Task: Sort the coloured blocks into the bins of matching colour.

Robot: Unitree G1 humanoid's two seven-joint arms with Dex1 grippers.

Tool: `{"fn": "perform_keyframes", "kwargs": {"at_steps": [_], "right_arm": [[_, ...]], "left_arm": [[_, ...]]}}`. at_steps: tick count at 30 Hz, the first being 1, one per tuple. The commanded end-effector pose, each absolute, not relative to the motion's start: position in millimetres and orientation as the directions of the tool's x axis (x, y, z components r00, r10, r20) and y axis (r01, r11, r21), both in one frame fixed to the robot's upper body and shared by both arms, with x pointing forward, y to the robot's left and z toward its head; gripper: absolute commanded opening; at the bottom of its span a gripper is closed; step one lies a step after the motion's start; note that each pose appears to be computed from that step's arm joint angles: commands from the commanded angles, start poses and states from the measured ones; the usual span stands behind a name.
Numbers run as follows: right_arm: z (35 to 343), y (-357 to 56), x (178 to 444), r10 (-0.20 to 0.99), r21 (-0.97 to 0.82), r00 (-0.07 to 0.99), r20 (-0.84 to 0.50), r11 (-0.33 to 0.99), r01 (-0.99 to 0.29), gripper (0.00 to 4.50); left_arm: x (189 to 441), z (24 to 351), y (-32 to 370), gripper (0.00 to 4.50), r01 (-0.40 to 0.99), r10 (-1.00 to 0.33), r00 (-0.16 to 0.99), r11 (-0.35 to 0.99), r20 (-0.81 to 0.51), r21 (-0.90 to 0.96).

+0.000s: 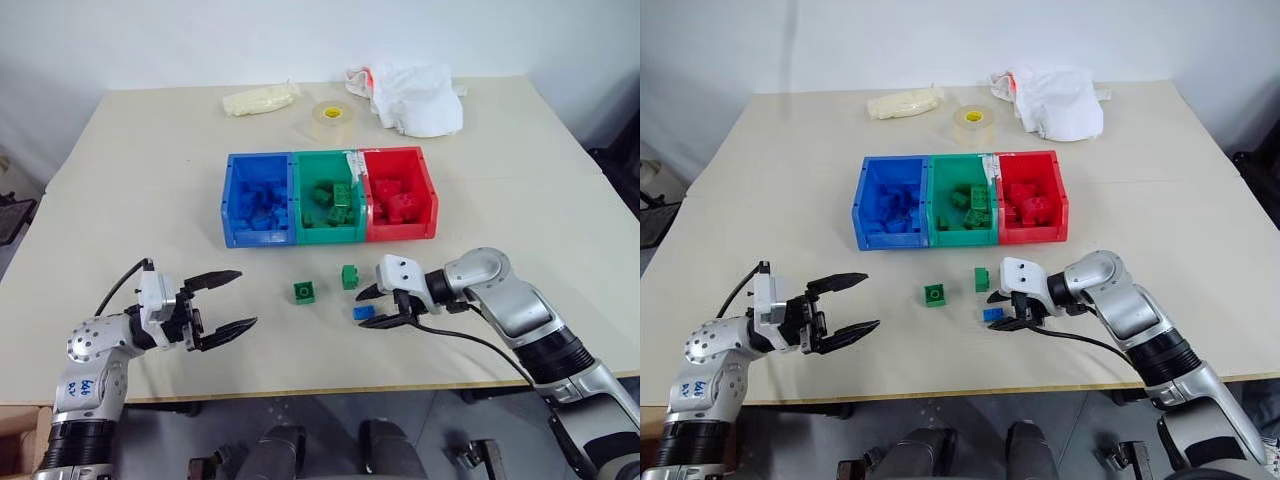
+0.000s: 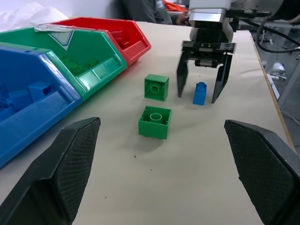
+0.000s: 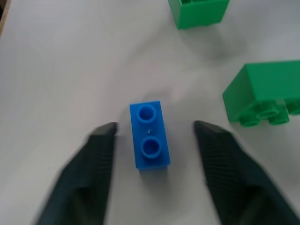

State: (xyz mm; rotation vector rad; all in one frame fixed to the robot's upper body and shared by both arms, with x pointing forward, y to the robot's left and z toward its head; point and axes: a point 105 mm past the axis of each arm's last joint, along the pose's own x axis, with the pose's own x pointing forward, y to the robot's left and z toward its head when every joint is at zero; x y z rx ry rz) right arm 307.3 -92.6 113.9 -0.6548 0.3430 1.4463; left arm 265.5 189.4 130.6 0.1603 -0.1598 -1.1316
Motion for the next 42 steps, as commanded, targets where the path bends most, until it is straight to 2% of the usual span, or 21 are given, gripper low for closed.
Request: {"fn": "perform_keyframes", "kwargs": {"at_steps": [1, 3, 4, 12, 15, 18, 21, 25, 31, 34, 37, 42], "right_arm": [[133, -88, 309, 0.829, -0.269, 0.143, -0.541, -0.01, -0.963, 1.14], [137, -87, 308, 0.835, -0.274, 0.144, -0.531, -0.009, -0.962, 0.51], [143, -86, 308, 0.844, -0.282, 0.146, -0.516, -0.007, -0.959, 0.47], [205, -66, 327, 0.912, -0.389, 0.21, -0.353, 0.061, -0.919, 0.48], [233, -38, 348, 0.937, -0.446, 0.236, -0.256, 0.102, -0.889, 0.48], [246, -13, 365, 0.944, -0.48, 0.258, -0.208, 0.131, -0.867, 0.48], [254, 24, 390, 0.932, -0.501, 0.326, -0.158, 0.209, -0.84, 0.48], [258, 59, 404, 0.92, -0.479, 0.377, -0.102, 0.287, -0.829, 0.48], [262, 80, 412, 0.893, -0.467, 0.446, -0.053, 0.373, -0.802, 2.44], [265, 81, 412, 0.898, -0.492, 0.439, -0.038, 0.366, -0.79, 3.48], [268, 74, 408, 0.921, -0.519, 0.388, -0.025, 0.32, -0.792, 4.43], [263, 47, 397, 0.963, -0.548, 0.264, -0.047, 0.196, -0.813, 4.47]], "left_arm": [[264, 140, 185, 4.5, 0.88, -0.911, 0.405, 0.412, 0.079, 0.235], [265, 140, 185, 4.5, 0.881, -0.911, 0.404, 0.412, 0.081, 0.235], [266, 140, 185, 4.5, 0.881, -0.911, 0.404, 0.411, 0.082, 0.236], [276, 143, 184, 4.5, 0.879, -0.913, 0.398, 0.408, 0.091, 0.249], [280, 144, 183, 4.5, 0.877, -0.914, 0.396, 0.406, 0.094, 0.255], [282, 145, 183, 4.5, 0.874, -0.913, 0.395, 0.407, 0.098, 0.265], [283, 147, 182, 4.5, 0.869, -0.912, 0.397, 0.41, 0.103, 0.276], [283, 148, 181, 4.5, 0.867, -0.912, 0.397, 0.41, 0.104, 0.283], [281, 150, 179, 4.5, 0.863, -0.911, 0.399, 0.412, 0.107, 0.293], [280, 150, 182, 4.5, 0.859, -0.908, 0.405, 0.417, 0.106, 0.296], [280, 150, 183, 4.5, 0.858, -0.907, 0.409, 0.42, 0.102, 0.296], [282, 151, 185, 4.5, 0.86, -0.908, 0.407, 0.416, 0.096, 0.294]]}}
